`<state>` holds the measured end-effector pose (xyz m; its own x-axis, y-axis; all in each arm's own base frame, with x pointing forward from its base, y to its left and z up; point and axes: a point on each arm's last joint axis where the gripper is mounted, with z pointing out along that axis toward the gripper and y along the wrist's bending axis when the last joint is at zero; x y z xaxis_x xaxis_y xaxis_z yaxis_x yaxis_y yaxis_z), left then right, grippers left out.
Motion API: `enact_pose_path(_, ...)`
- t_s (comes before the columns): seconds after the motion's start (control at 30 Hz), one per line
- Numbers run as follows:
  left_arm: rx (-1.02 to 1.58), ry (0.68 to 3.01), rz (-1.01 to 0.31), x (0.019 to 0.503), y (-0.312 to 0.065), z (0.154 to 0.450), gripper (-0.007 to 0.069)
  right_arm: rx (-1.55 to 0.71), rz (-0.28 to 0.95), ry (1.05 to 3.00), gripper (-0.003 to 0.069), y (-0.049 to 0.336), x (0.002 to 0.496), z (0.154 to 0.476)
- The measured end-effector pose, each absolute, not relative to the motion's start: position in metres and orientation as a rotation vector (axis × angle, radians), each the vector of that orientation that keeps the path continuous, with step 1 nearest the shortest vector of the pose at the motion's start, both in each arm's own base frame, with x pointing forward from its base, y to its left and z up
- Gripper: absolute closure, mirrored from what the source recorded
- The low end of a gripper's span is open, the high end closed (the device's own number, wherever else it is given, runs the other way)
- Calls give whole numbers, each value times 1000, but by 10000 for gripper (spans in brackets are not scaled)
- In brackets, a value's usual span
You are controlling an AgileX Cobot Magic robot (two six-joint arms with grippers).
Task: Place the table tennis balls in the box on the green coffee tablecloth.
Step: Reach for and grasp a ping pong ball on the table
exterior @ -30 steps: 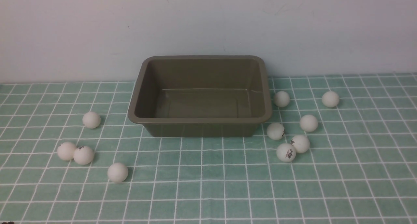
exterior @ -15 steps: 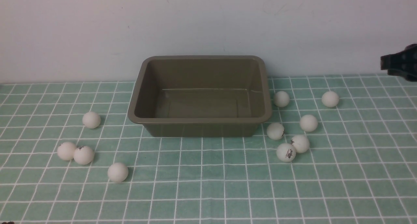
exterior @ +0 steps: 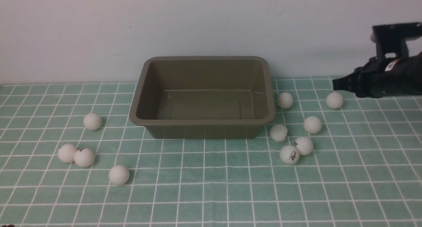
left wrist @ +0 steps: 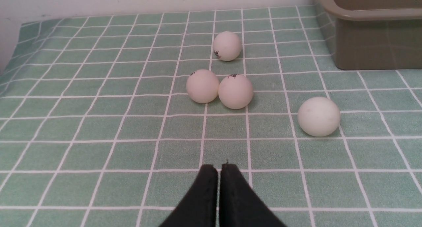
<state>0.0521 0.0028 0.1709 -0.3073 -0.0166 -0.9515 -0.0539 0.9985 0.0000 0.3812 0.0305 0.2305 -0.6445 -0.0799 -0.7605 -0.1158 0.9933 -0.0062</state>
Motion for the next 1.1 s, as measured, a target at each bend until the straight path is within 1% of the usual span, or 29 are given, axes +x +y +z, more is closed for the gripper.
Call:
enact_pose_path(0.13,-51,1883,37,52,3,171,629,-157,24,2310,671,30,393,199)
enact_pose_path(0.3,-51,1883,37,52,3,171,629,-169,12,2298,663,30,396,193)
enact_pose_path(0.47,-51,1883,37,52,3,171,629,-172,11,2301,618,30,396,193)
enact_pose_path(0.57,-51,1883,37,52,3,171,629,-174,13,2323,514,30,395,191)
enact_pose_path(0.6,-51,1883,37,52,3,171,629,-174,14,2325,495,30,395,191)
enact_pose_path(0.7,-51,1883,37,52,3,171,629,-169,17,2327,409,30,395,191)
enact_pose_path(0.73,-51,1883,37,52,3,171,629,-166,18,2327,369,30,395,191)
enact_pose_path(0.77,-51,1883,37,52,3,171,629,-165,19,2328,352,30,395,191)
enact_pose_path(0.8,-51,1883,37,52,3,171,629,-164,19,2328,352,30,395,191)
enact_pose_path(0.83,-51,1883,37,52,3,171,629,-155,24,2326,286,30,395,191)
enact_pose_path(0.87,-51,1883,37,52,3,171,629,-144,30,2322,254,30,395,192)
enact_pose_path(0.9,-51,1883,37,52,3,171,629,-129,37,2316,193,30,396,192)
enact_pose_path(1.0,-51,1883,37,52,3,171,629,-93,57,2314,103,31,397,191)
enact_pose_path(1.1,-51,1883,37,52,3,171,629,-71,79,2343,62,32,405,189)
